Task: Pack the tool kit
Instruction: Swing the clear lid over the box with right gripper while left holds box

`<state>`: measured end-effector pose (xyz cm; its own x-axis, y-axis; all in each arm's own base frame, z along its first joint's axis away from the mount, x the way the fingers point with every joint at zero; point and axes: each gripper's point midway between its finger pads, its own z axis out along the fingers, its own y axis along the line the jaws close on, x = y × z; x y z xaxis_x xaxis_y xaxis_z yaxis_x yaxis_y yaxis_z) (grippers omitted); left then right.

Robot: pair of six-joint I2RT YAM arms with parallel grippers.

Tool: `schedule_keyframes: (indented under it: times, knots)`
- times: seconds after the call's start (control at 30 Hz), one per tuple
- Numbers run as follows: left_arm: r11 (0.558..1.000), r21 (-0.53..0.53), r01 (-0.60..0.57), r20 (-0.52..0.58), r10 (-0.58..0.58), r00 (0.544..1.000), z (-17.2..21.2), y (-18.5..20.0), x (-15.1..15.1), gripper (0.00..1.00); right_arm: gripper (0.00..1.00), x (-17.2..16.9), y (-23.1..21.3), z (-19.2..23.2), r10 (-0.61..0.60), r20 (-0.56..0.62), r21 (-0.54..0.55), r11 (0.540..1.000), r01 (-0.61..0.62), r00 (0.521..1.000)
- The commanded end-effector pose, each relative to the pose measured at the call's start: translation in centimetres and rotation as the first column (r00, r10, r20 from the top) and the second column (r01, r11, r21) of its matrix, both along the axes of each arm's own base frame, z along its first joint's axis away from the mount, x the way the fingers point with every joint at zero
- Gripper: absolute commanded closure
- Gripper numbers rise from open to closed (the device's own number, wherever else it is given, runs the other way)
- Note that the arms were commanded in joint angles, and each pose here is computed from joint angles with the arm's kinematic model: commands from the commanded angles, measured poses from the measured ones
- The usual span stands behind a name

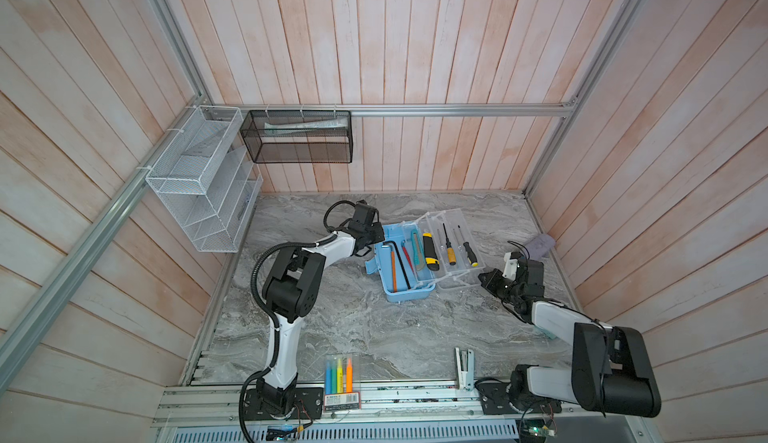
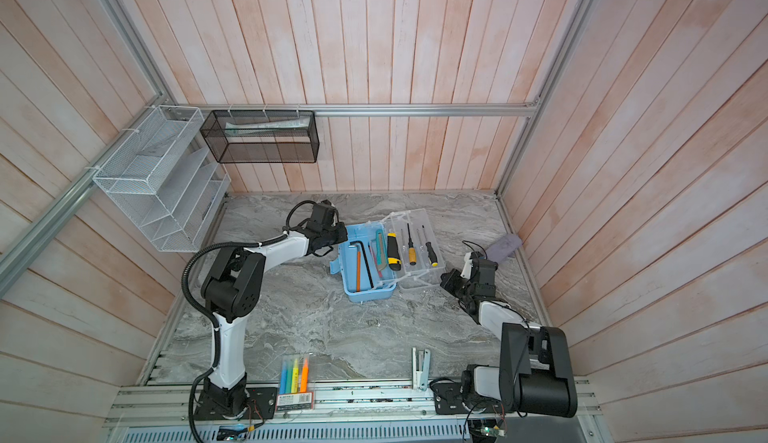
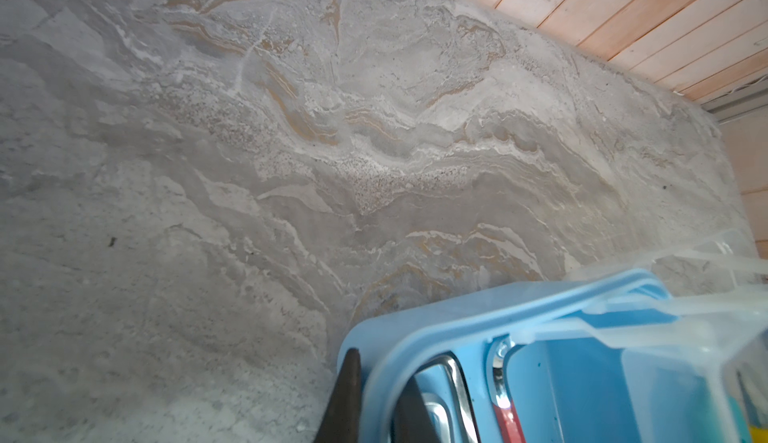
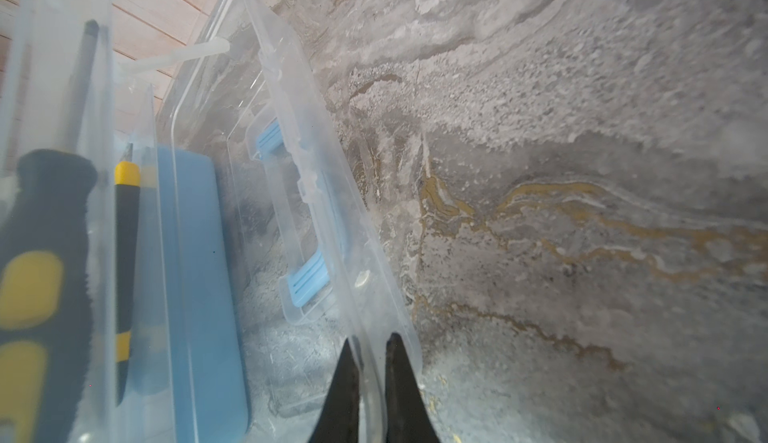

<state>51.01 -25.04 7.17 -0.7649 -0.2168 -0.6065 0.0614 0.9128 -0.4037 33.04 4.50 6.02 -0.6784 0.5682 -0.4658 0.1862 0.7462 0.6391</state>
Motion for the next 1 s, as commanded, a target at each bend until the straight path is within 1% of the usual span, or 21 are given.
schedule_keyframes:
  times: [0.0, 0.07, 0.1, 0.13, 0.17, 0.2, 0.23, 0.27, 0.33, 0.43, 0.6, 0.7, 0.9, 0.97]
  knots:
    - [0.988, -0.092, 0.124, 0.053, -0.119, 0.991, 2.8, -2.8, -0.9, 1.0, 1.0, 0.2, 0.0, 0.8, -0.002, 0.028, -0.001, 1.0, 0.002, 1.0]
    - [0.987, -0.096, 0.13, 0.055, -0.125, 0.991, 2.9, -3.0, -1.0, 1.0, 1.0, 0.3, -0.1, 1.5, 0.0, 0.047, -0.005, 1.0, 0.0, 0.999]
    - [0.986, -0.099, 0.131, 0.055, -0.126, 0.99, 3.0, -3.2, -1.1, 0.97, 1.0, 0.4, -0.1, 2.0, 0.0, 0.057, -0.009, 1.0, 0.0, 0.998]
    - [0.986, -0.1, 0.135, 0.056, -0.13, 0.99, 3.1, -3.3, -1.1, 0.87, 1.0, 0.5, -0.1, 2.5, 0.002, 0.067, -0.013, 1.0, -0.001, 0.998]
    - [0.985, -0.102, 0.14, 0.057, -0.134, 0.989, 3.2, -3.5, -1.2, 0.71, 1.0, 0.6, -0.1, 3.2, 0.004, 0.085, -0.016, 1.0, -0.002, 0.996]
    - [0.985, -0.101, 0.14, 0.059, -0.135, 0.989, 3.2, -3.5, -1.3, 0.59, 1.0, 0.7, -0.1, 3.9, 0.002, 0.1, -0.019, 1.0, 0.0, 0.995]
    - [0.985, -0.101, 0.142, 0.064, -0.136, 0.989, 3.3, -3.6, -1.3, 0.51, 1.0, 0.7, -0.1, 4.7, 0.002, 0.118, -0.021, 1.0, 0.0, 0.993]
    - [0.984, -0.105, 0.143, 0.068, -0.137, 0.988, 3.5, -3.8, -1.4, 0.47, 1.0, 0.8, -0.1, 5.6, 0.005, 0.139, -0.023, 1.0, -0.002, 0.99]
    - [0.982, -0.114, 0.152, 0.071, -0.144, 0.987, 3.7, -4.0, -1.4, 0.44, 1.0, 0.9, 0.2, 7.0, 0.007, 0.173, -0.028, 1.0, -0.002, 0.985]
    - [0.977, -0.139, 0.163, 0.075, -0.154, 0.985, 4.0, -4.4, -1.6, 0.44, 1.0, 0.9, 1.2, 9.5, 0.027, 0.222, -0.06, 0.998, -0.014, 0.975]
    - [0.973, -0.156, 0.173, 0.088, -0.16, 0.983, 4.4, -4.8, -1.3, 0.45, 1.0, 0.7, 4.1, 13.5, 0.063, 0.309, -0.175, 0.984, -0.008, 0.949]
    - [0.971, -0.16, 0.177, 0.087, -0.164, 0.983, 4.5, -5.1, -1.3, 0.45, 1.0, 0.4, 6.0, 15.4, 0.092, 0.344, -0.226, 0.974, -0.013, 0.934]
    - [0.968, -0.172, 0.185, 0.101, -0.169, 0.98, 5.2, -5.3, -1.5, 0.45, 1.0, -0.1, 10.7, 17.1, 0.179, 0.376, -0.285, 0.956, -0.07, 0.909]
    - [0.967, -0.176, 0.184, 0.101, -0.168, 0.981, 5.2, -5.3, -1.5, 0.45, 1.0, -0.5, 12.9, 17.2, 0.217, 0.375, -0.33, 0.94, -0.089, 0.901]
